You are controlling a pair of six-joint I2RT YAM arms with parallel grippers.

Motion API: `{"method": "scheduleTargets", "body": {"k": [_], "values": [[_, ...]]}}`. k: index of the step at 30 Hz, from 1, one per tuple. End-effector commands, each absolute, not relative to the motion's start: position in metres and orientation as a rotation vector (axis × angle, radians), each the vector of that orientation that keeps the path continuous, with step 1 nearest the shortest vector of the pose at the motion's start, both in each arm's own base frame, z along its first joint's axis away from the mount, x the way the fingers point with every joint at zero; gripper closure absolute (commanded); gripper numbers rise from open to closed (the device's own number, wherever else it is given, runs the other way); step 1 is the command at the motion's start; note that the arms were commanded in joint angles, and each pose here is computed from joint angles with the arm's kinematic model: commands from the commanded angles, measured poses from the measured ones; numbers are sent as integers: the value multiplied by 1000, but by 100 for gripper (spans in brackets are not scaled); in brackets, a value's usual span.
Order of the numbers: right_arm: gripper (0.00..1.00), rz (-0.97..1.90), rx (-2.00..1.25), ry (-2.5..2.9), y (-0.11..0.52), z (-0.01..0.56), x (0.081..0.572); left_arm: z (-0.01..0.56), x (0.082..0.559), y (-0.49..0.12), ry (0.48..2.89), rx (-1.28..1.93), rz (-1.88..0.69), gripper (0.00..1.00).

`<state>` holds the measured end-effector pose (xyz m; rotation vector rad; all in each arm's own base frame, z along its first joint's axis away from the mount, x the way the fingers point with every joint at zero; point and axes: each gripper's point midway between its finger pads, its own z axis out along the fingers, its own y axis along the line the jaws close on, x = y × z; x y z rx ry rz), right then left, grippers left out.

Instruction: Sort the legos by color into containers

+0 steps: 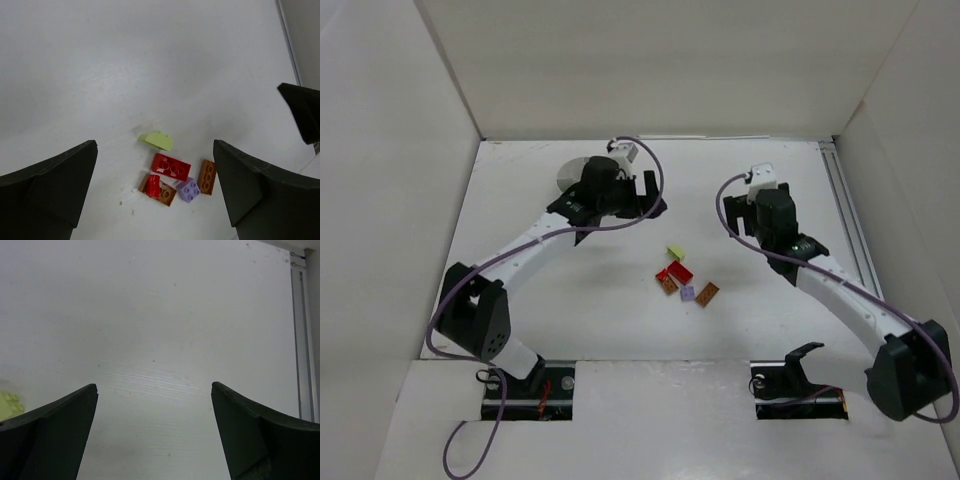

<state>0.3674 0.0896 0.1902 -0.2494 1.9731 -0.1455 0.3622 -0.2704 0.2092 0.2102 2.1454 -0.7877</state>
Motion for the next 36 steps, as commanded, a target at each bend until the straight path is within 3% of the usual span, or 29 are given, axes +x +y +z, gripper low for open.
{"method": "scheduleTargets", "body": {"k": [1, 8, 10, 16, 22, 36], "values": [[0, -199, -49, 1881, 54, 215, 349, 174, 358, -280, 2288, -11, -734, 0], [0, -224, 5, 1896, 31, 203, 334, 124, 347, -324, 2488, -112, -639, 2], [0, -224, 5, 1896, 31, 203, 334, 102, 345, -330, 2549, -155, -614, 7], [0, -186, -43, 1948, 39, 185, 337, 73, 339, -329, 2598, -279, -607, 15], [0, -165, -54, 1967, 44, 178, 338, 67, 331, -337, 2607, -279, -608, 15], [0, -195, 10, 1907, 29, 189, 322, 54, 338, -356, 2618, -282, -575, 44]]}}
